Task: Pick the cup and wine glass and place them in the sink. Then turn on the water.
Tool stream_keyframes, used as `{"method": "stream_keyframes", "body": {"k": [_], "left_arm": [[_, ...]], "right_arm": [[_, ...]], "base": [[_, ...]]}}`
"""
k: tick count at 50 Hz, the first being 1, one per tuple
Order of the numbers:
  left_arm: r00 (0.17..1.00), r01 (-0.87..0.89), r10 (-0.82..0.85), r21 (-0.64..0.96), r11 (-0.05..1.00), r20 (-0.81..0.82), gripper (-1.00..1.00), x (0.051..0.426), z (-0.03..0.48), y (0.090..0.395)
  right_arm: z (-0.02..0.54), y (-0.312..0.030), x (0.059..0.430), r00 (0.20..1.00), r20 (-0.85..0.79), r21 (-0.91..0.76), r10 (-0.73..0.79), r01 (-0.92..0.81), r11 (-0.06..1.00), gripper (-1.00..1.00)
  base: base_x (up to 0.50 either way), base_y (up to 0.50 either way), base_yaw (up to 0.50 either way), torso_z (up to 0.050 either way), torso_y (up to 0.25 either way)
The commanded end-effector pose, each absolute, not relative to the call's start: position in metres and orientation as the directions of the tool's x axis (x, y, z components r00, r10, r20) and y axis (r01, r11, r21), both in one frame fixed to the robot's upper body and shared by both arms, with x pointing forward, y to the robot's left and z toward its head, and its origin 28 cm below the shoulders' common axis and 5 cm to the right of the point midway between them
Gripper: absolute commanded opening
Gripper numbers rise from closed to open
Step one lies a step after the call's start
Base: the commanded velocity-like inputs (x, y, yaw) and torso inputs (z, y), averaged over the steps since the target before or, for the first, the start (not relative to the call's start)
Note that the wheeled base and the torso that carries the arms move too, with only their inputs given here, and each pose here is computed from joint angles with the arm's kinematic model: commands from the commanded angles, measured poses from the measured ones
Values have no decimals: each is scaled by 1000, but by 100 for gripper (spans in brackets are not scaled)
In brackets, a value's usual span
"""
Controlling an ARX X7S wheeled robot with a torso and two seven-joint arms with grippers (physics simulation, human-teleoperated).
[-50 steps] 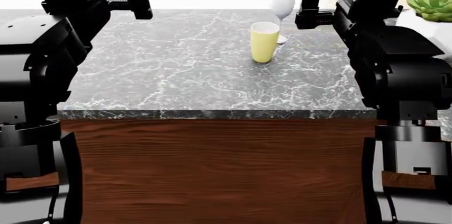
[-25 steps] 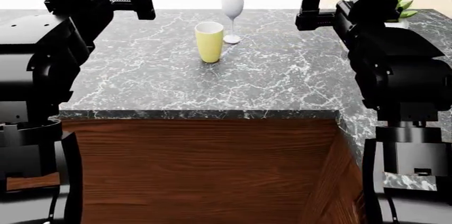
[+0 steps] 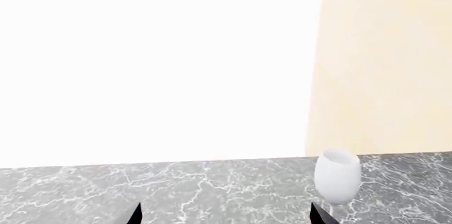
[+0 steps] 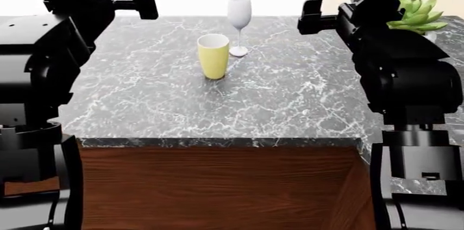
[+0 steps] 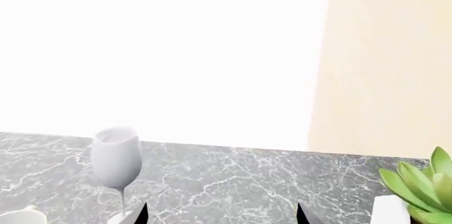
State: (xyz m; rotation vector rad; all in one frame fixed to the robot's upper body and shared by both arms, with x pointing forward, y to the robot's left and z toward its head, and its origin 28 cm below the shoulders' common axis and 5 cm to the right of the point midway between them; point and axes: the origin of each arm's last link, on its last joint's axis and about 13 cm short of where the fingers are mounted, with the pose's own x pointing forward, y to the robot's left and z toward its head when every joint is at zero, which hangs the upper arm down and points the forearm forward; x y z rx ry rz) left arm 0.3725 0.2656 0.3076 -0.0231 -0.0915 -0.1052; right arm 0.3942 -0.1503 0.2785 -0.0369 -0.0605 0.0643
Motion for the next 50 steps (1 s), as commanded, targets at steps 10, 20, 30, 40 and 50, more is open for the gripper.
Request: {"method": "stream_keyframes", "body": {"k": [10, 20, 30, 40, 50], "left_arm": [[991, 100, -96, -32, 995, 98, 100, 371, 310, 269], [990, 102, -99, -31, 994, 100, 100, 371, 311, 269], [990, 103, -99, -31, 994, 100, 100, 371, 311, 269], [990, 103, -99, -31, 994, 99, 100, 371, 311, 269], [990, 111, -107, -35, 993, 88, 100, 373, 308, 269]], "right_arm": [[279, -146, 395, 995, 54, -51, 88, -85, 995, 100], [279, -146, 394, 995, 54, -49, 87, -84, 995, 100], [280, -146, 395, 994, 54, -50, 90, -87, 995, 100], [279, -145, 396, 994, 53, -51, 92, -90, 995, 100], [274, -145, 397, 996, 45, -54, 81, -79, 995, 100]], "base": [[482, -1, 0, 0, 0], [479, -1, 0, 0, 0], [481, -1, 0, 0, 2], [482, -1, 0, 0, 1], [296, 0, 0, 0, 1]]}}
